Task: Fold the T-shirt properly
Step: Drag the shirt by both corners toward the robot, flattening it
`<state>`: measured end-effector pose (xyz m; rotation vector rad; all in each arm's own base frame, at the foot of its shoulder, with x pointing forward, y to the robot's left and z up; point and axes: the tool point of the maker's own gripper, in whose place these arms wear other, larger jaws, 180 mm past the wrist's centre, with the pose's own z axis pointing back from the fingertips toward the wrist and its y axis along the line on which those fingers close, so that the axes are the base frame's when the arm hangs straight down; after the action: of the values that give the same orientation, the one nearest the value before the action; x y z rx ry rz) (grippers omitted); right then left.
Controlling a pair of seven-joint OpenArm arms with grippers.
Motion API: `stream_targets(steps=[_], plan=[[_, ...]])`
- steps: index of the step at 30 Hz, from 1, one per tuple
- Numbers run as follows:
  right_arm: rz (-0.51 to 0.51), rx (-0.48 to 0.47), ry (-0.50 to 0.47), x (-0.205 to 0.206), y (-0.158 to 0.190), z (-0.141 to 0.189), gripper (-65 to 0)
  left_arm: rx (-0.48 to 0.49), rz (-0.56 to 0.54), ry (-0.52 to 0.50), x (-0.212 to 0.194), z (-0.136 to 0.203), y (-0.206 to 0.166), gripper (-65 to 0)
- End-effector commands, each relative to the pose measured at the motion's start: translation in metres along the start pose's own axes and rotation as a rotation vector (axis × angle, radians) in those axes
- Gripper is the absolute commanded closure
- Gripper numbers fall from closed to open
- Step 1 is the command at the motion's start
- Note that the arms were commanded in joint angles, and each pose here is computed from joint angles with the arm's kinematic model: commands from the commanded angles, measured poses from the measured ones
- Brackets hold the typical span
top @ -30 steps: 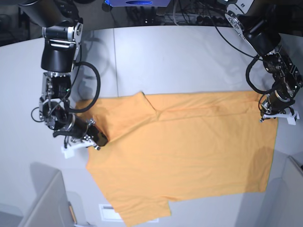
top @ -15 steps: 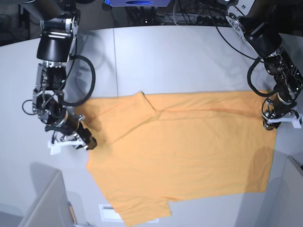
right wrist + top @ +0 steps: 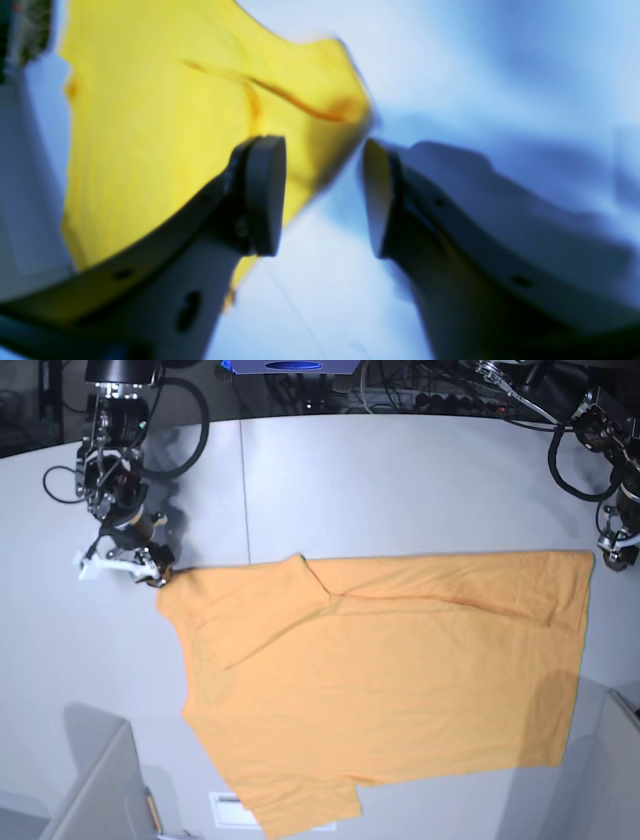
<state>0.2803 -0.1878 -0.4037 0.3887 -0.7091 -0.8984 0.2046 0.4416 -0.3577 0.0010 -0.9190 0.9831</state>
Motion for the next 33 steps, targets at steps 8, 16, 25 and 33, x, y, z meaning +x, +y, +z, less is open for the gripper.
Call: stream_targets(steps=[8, 16, 25, 33], plan=[[-0.042, -0.01, 0.034, -0.019, -0.005, -0.008, -33.5, 0.014, 0.037, 0.001, -0.004, -0.004, 0.014, -48.7], [-0.061, -0.024, 0.053, -0.02, -0.005, -0.023, -33.6, -0.044, 0.112, 0.081, -0.029, -0.034, -0.001, -48.7], [-0.031, 0.023, 0.066, -0.022, 0.002, -0.033, -33.0, -0.098, 0.061, 0.061, -0.03, -0.051, -0.034, -48.5], [-0.028, 0.028, 0.088, -0.024, 0.003, -0.046, -32.7, -0.082, 0.081, 0.069, -0.046, -0.061, -0.027, -45.3]])
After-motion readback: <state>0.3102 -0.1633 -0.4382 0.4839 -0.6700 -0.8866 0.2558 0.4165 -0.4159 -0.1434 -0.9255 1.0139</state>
